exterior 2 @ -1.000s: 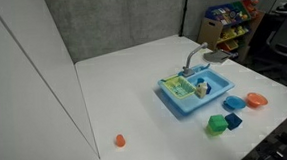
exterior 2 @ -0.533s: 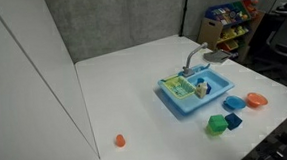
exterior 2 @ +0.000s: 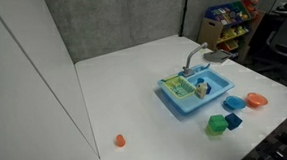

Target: Pick up the blue block from the sink and put it on the blue block on the table

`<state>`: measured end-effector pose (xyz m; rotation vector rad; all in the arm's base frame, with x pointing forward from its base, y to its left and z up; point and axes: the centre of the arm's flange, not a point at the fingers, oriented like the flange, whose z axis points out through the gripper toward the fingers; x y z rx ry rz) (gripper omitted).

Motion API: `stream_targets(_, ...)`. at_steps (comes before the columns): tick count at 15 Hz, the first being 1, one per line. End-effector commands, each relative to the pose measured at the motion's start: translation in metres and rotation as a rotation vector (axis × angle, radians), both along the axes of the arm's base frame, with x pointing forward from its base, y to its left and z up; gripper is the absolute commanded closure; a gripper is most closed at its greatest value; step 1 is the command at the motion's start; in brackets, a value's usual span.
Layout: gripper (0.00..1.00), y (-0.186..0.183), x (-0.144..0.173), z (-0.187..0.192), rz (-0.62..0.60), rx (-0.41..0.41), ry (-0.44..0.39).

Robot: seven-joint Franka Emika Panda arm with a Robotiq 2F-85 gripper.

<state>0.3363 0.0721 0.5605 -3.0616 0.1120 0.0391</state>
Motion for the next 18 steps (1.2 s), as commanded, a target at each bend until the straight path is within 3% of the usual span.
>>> stream_targets(1, 0.00, -0.004, 0.025, -0.031, -0.019, -0.019, 0.014)
stream_targets(8, 0.00, -0.008, 0.053, -0.088, -0.035, -0.002, 0.065)
stream_targets(18, 0.00, -0.019, 0.059, -0.098, -0.021, 0.014, 0.079)
